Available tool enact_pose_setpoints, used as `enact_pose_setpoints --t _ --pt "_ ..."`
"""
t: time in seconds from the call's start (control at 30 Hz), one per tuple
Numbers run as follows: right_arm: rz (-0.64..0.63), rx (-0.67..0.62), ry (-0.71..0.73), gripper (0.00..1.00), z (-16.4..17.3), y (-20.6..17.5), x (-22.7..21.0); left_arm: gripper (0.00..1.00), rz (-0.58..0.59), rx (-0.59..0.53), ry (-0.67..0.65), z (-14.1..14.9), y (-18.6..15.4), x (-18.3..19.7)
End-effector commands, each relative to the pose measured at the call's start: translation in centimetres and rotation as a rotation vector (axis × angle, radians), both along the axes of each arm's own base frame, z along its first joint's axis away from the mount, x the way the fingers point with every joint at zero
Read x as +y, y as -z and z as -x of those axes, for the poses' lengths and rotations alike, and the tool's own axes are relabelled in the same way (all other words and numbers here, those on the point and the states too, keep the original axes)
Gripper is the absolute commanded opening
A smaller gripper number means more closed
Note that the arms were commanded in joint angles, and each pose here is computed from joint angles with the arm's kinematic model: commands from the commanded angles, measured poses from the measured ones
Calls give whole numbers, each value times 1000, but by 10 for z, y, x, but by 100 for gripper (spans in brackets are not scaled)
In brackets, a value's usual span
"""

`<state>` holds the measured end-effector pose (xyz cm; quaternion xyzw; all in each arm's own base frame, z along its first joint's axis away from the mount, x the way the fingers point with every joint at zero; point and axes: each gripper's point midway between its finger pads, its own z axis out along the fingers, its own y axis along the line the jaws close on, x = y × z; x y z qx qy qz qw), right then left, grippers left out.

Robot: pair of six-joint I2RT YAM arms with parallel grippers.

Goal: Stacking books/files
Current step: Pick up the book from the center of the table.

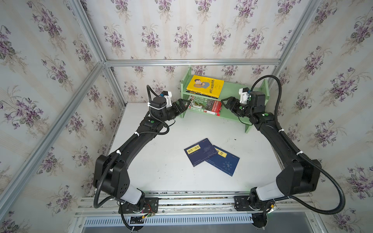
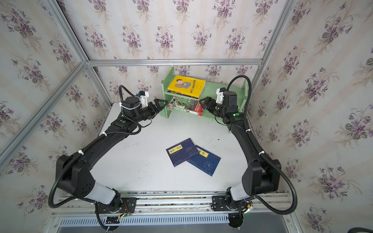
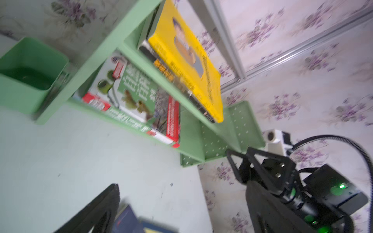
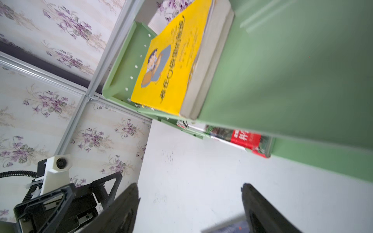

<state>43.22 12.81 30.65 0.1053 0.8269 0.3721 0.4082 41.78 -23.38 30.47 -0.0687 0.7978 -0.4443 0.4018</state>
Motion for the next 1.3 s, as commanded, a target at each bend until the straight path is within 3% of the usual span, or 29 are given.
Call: enact_pose_setpoints --t 0.0,0.17,0.33,0.53,1.03,1.27 --pt "36 -50 -26 83 15 5 5 100 -246 40 92 39 54 4" --pt "293 39 -109 82 55 66 24 100 -558 42 259 98 116 -6" --pt "520 168 -209 82 89 138 46 100 -539 202 461 137 175 -24" --pt "521 331 -254 79 109 198 52 100 -589 331 543 152 224 -33" --pt "547 625 -298 72 149 275 41 100 -573 447 609 157 258 -50" --pt "382 682 -344 70 158 287 63 100 -552 476 647 158 267 -57"
